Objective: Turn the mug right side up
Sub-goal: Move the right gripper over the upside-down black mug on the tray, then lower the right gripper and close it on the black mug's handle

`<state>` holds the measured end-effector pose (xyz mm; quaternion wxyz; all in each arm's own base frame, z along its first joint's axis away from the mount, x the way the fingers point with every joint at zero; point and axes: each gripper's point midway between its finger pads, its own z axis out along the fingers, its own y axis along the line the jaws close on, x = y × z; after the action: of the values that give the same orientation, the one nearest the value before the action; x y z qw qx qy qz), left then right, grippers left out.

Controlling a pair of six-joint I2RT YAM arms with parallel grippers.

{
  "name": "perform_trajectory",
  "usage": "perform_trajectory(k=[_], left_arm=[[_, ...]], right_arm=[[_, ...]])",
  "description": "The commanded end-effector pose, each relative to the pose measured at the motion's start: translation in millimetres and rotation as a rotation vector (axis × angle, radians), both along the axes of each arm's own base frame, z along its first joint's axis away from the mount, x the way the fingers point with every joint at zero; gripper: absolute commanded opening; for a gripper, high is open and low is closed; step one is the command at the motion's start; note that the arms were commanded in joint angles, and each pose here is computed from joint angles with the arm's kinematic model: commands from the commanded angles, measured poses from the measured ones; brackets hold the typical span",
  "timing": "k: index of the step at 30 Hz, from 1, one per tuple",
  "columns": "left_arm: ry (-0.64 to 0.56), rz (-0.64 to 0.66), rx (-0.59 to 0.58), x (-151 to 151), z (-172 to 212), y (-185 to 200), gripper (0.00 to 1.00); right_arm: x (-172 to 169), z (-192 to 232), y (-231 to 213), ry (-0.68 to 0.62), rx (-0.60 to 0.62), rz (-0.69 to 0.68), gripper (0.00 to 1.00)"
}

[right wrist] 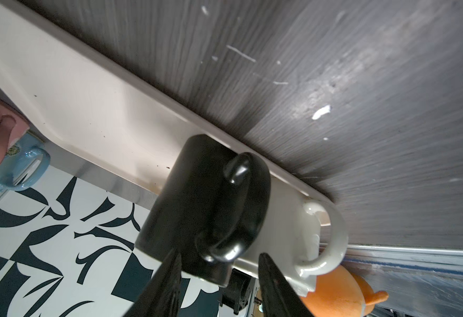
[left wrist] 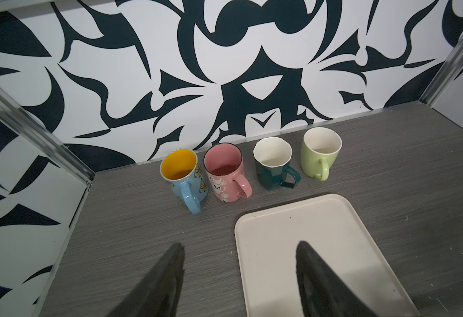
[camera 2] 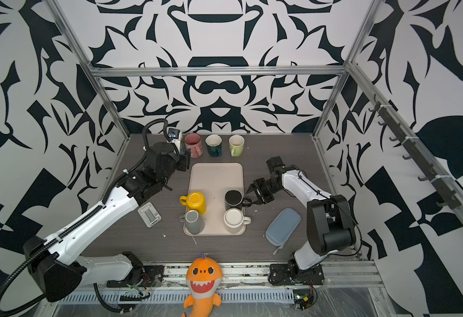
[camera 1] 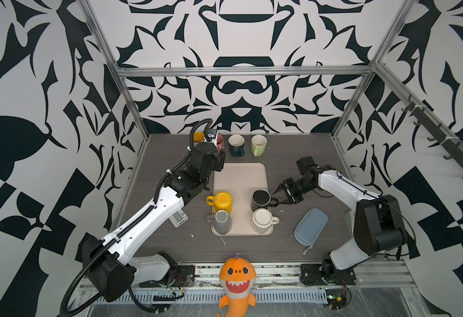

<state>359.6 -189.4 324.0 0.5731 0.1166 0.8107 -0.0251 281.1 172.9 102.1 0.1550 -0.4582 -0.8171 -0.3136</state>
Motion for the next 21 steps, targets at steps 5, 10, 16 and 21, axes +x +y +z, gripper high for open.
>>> perform_trajectory(k=[5, 10, 16, 21], left_arm=[[0.022, 0.031, 0.043, -0.5, -9.4, 7.6, 0.68], [0.027, 0.042, 0.058, -0.8, -11.3, 10.6, 0.68], [0.055, 0.046, 0.083, 4.0, -25.5, 7.6, 0.69], [0.064, 0.058, 0.098, 5.3, -29.6, 10.0, 0.69]], right_arm=[[13.2, -6.0, 12.1, 0.004, 0.004, 0.004, 0.49], [17.0, -6.1, 20.2, 0.0, 0.016, 0.02, 0.48], [16.2, -9.2, 22.4, 0.016, 0.016, 0.023, 0.42], [18.1, -10.7, 27.5, 0.019, 0.021, 0.029, 0.41]])
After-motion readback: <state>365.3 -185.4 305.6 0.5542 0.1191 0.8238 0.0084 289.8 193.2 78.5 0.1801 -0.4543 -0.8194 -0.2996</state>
